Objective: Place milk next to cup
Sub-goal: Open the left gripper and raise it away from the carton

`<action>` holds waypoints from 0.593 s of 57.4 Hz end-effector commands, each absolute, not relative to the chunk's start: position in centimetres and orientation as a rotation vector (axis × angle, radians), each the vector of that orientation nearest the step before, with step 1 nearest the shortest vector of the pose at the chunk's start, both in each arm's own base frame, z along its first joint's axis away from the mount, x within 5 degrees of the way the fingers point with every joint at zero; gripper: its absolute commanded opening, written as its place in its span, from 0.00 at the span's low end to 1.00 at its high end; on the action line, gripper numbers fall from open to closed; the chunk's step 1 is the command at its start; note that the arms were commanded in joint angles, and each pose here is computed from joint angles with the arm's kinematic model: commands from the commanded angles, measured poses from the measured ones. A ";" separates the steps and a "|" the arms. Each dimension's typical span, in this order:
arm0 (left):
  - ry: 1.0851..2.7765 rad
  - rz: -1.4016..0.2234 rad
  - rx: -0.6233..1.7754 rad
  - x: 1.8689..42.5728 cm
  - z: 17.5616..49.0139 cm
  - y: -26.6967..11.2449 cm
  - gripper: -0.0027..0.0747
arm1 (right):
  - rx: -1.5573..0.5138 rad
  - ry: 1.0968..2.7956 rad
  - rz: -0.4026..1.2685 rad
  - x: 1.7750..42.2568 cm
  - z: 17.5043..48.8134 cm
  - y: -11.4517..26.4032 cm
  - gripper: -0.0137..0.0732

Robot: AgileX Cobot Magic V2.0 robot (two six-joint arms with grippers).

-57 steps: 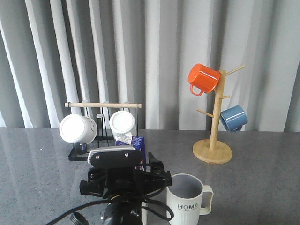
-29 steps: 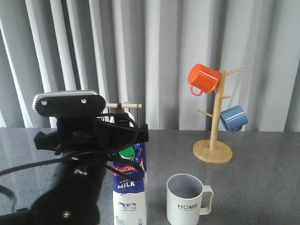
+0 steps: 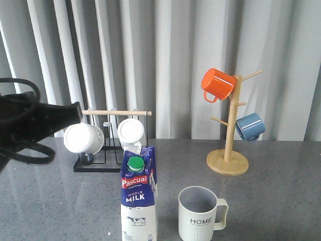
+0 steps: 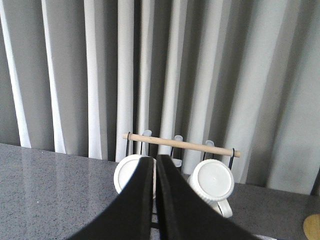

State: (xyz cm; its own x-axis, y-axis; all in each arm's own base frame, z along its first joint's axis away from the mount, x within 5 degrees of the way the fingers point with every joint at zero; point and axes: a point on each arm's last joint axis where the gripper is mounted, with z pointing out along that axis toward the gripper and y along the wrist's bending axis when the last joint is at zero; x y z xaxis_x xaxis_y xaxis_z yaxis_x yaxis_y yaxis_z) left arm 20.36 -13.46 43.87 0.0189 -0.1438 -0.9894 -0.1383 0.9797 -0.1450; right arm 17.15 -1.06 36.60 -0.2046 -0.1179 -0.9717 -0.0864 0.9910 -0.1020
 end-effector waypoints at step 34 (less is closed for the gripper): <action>1.247 -0.098 -0.002 18.2 49.1 -13.0 0.03 | -0.120 1.701 -0.073 16.9 38.3 -1.4 0.15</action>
